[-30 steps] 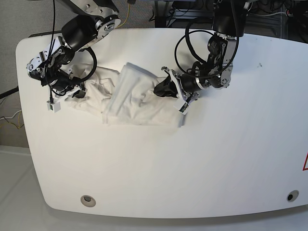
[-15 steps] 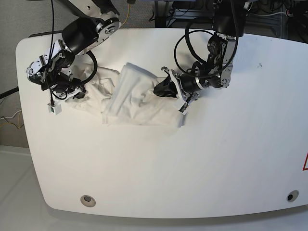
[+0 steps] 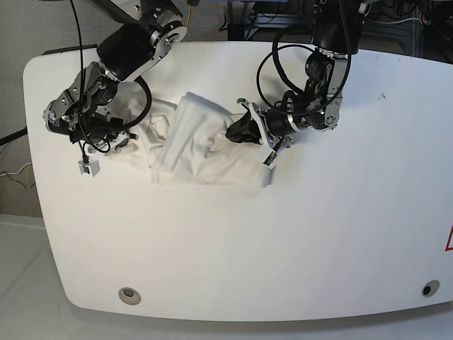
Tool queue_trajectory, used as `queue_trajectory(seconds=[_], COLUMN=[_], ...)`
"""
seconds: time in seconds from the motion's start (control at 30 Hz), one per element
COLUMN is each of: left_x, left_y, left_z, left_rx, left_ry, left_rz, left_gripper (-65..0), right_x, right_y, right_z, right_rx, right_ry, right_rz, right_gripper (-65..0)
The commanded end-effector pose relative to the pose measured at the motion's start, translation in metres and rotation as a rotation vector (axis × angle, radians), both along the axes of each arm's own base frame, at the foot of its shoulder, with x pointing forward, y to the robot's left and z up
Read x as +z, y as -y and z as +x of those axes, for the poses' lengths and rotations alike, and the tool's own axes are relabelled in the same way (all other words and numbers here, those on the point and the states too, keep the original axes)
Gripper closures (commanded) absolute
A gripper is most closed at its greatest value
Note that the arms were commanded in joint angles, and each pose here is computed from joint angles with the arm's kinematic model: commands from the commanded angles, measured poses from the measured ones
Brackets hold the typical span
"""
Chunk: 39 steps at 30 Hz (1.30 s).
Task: Fold the T-shirt properly
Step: 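Grasp the bundle edge with the right gripper and lift it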
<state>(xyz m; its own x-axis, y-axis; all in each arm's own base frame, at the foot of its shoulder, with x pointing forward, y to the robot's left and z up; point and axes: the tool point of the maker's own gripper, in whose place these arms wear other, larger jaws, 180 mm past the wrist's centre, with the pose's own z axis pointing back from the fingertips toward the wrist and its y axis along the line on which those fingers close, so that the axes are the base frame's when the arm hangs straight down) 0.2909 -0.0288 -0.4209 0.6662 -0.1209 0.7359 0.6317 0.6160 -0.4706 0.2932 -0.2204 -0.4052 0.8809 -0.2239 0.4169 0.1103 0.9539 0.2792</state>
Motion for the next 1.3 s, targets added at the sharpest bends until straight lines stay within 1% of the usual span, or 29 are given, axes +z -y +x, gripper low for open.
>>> queue_trajectory(seconds=[0.0, 0.2, 0.33, 0.53, 0.93, 1.1, 1.17, 1.27], left_x=[0.0, 0.0, 0.0, 0.0, 0.0, 0.0, 0.0, 0.001], left_y=[-0.002, -0.002, -0.002, -0.002, -0.002, -0.002, -0.002, -0.002], left_z=[0.002, 0.002, 0.002, 0.002, 0.002, 0.002, 0.003, 0.004], left_rx=[-0.012, -0.012, -0.012, -0.012, -0.011, -0.011, -0.011, -0.011], left_ry=[0.006, 0.006, 0.006, 0.006, 0.006, 0.006, 0.007, 0.012], left_rz=[0.027, 0.027, 0.027, 0.027, 0.029, 0.029, 0.028, 0.026], left_gripper=[-1.0, -1.0, -1.0, -1.0, -1.0, -1.0, -1.0, -1.0], right_x=[0.023, 0.04, 0.049, 0.068, 0.08, 0.086, 0.092, 0.103], right_y=[-0.002, -0.025, -0.037, -0.037, -0.039, -0.055, -0.06, -0.074], right_z=[0.021, 0.04, 0.047, 0.056, 0.066, 0.073, 0.075, 0.08], right_rx=[0.013, 0.117, 0.157, 0.153, 0.156, 0.221, 0.242, 0.284], right_ry=[0.082, 0.127, 0.152, 0.208, 0.244, 0.259, 0.277, 0.327], right_rz=[-0.019, -0.06, -0.075, -0.102, -0.107, -0.125, -0.136, -0.121], right_gripper=[0.0, 0.0, 0.0, 0.0, 0.0, 0.0, 0.0, 0.0])
